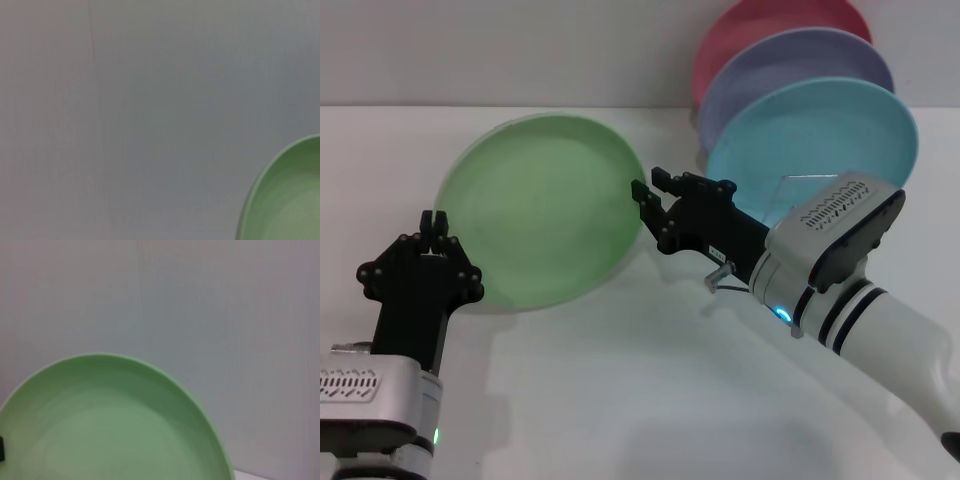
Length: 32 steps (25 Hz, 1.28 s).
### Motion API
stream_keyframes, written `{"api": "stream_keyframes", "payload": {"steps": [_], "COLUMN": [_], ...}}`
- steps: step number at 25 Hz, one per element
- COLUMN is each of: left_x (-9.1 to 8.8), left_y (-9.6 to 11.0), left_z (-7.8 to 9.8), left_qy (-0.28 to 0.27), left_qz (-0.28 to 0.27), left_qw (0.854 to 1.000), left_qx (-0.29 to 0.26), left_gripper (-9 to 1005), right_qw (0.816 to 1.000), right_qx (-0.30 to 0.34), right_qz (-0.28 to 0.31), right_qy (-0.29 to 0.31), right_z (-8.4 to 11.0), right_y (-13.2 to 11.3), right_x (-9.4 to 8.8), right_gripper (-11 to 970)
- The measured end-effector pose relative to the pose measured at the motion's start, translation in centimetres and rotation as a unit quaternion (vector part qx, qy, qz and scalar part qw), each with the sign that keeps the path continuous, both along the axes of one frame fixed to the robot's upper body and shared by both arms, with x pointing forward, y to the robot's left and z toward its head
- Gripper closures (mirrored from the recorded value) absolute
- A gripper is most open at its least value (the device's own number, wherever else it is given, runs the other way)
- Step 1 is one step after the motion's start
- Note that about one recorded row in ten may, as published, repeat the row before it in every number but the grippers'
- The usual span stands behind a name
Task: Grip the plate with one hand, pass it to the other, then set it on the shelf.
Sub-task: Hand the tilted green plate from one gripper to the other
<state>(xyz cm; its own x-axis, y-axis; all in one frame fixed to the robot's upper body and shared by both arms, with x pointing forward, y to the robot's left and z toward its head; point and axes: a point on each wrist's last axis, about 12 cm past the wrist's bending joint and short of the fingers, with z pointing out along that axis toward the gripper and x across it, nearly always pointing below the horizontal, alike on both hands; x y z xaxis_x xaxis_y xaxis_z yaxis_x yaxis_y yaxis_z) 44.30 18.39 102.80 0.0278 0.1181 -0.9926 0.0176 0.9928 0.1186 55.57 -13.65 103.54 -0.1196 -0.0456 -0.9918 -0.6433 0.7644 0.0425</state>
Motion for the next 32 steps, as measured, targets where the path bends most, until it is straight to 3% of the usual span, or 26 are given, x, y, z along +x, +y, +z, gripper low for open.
{"api": "stream_keyframes", "payload": {"steps": [11, 18, 32], "left_x": [-0.20, -0.29, -0.31], "left_y": [-0.19, -0.30, -0.47], "left_z": [0.03, 0.02, 0.10], "left_qy": [-0.002, -0.002, -0.004], "left_qz": [-0.005, -0.008, -0.012], "left_qw": [1.000, 1.000, 1.000], "left_qx": [0.001, 0.001, 0.000], "left_gripper": [953, 952, 950], "right_qw": [1.000, 1.000, 1.000], "right_qx": [-0.002, -0.002, -0.003], "right_qz": [0.000, -0.002, 0.000], "right_qy": [-0.001, -0.001, 0.002], "right_z": [0.00, -0.02, -0.10], "right_y": [-0.04, -0.12, -0.04], "right_x": [0.04, 0.07, -0.01], "right_gripper": [714, 828, 872]}}
